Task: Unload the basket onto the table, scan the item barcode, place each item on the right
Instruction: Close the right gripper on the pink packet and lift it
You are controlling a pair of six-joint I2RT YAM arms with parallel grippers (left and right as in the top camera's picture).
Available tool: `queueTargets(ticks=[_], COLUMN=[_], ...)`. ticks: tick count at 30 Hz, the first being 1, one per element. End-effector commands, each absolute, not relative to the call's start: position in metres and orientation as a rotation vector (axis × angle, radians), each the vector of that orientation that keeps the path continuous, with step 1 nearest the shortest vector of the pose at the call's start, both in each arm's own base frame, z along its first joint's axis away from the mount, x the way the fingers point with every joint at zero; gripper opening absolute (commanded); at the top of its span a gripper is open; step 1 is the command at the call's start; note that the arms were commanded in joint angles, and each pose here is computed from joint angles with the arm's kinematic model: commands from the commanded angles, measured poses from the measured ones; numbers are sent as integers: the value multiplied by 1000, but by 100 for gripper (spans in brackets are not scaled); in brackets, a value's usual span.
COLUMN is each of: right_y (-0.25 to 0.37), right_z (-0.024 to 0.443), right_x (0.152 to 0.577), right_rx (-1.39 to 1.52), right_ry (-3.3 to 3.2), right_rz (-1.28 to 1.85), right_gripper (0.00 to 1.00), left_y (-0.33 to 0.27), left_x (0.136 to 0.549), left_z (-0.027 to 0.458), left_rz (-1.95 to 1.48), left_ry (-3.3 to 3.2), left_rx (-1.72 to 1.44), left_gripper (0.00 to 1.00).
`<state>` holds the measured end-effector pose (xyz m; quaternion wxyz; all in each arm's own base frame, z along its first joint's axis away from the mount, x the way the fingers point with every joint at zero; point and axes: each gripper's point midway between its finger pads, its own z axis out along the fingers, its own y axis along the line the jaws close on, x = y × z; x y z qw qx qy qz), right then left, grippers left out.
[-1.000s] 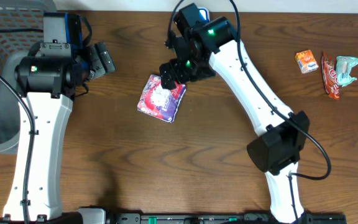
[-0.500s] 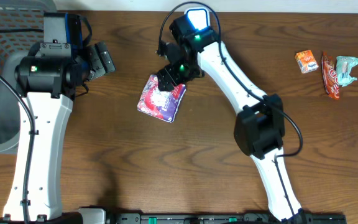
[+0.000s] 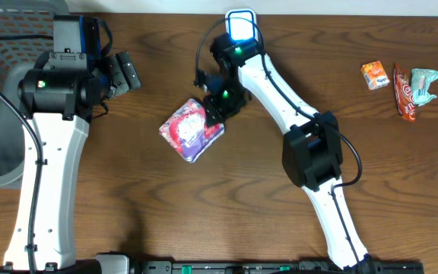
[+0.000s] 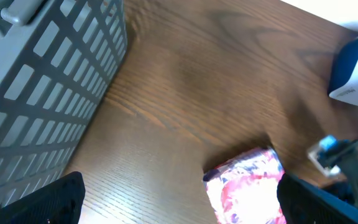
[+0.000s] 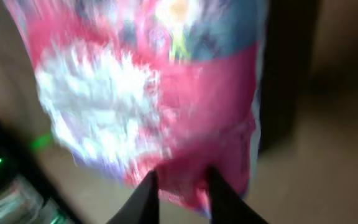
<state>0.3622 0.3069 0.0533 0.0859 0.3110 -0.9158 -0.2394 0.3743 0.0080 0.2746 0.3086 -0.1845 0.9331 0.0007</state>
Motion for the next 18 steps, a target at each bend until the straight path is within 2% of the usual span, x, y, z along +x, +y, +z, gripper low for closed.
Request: queueTargets(ticks=[1, 4, 7, 10, 13, 18], right_y=[299, 296, 297, 297, 300, 297], right_z=[54, 64, 65, 58, 54, 52], right_x=[343, 319, 316, 330, 352, 385], right_rx=[849, 774, 754, 735, 691, 665], right_ry=[-2641, -2544, -2540, -2610, -2690, -2789], right_rz=[-714, -717, -711, -681, -714, -784], right_gripper=[14, 16, 27, 36, 40, 40], left_y=[10, 10, 10, 10, 10, 10], left_x=[374, 374, 374, 374, 374, 374], left_z=[269, 269, 269, 269, 269, 269], left_rz=[18, 18, 18, 18, 18, 18], left_ry=[2477, 2477, 2477, 2477, 2477, 2477], left_rx=[-511, -511, -511, -511, -511, -511], left_gripper=[98, 98, 98, 98, 98, 98])
